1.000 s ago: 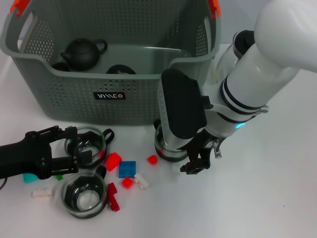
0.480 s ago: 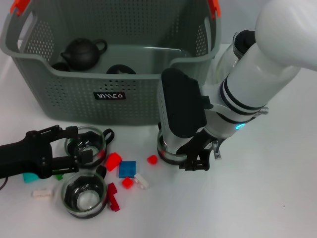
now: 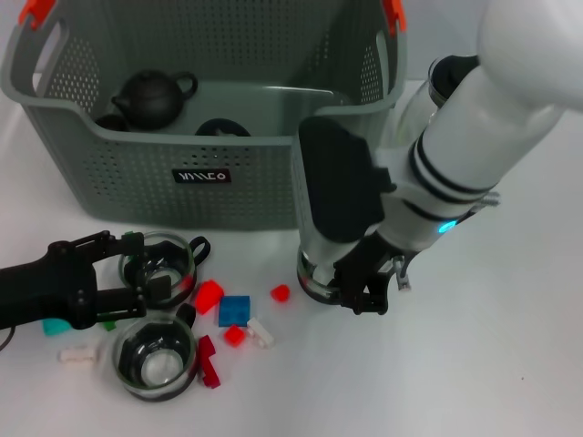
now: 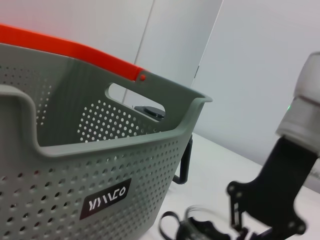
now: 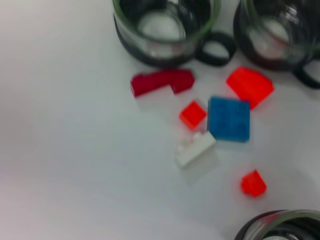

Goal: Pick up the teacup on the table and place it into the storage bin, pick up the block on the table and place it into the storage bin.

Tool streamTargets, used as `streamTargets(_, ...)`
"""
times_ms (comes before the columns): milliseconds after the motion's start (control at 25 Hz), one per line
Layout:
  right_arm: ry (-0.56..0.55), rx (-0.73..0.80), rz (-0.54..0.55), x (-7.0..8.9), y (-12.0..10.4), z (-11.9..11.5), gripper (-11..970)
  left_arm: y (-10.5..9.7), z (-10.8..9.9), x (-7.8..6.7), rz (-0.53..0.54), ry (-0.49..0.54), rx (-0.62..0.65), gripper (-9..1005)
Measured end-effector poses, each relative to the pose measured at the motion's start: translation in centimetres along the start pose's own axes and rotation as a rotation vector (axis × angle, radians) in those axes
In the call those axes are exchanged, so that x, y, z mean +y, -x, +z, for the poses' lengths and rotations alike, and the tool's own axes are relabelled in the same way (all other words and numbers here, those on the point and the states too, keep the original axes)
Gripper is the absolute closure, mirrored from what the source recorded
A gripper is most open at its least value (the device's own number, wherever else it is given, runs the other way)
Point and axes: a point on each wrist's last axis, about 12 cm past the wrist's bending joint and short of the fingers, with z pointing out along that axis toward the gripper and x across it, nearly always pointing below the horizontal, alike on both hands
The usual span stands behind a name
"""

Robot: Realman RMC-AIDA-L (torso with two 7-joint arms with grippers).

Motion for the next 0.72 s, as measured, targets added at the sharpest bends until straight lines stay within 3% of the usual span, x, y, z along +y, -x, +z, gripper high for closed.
streamTargets(200,0.068,-0.061,0.056,0.4,0.7,-4.5,902,0.0,0.0,0.0,-0.002,0.000,0.000,94)
streamTargets(320,0.090,-0.123,0.156,0.1,0.9,-8.5,902,0.0,0.0,0.0,0.000,0.000,0.000,94)
streamTargets(480,0.133,-0.349,0.227,-0.4,1.4,-13.8,903,0.2,0.2,0.1,0.006,-0.002,0.000,94)
streamTargets(560,0.092,-0.469,0.243,-0.9,1.3,-15.9,903,0.3,0.3,0.1,0.009,-0.004,-0.001,94)
streamTargets(720,-0.096,-0.672,0.312,-3.1,0.9,-18.4,903,0.3,0.3,0.1,0.009,-0.005,-0.002,94)
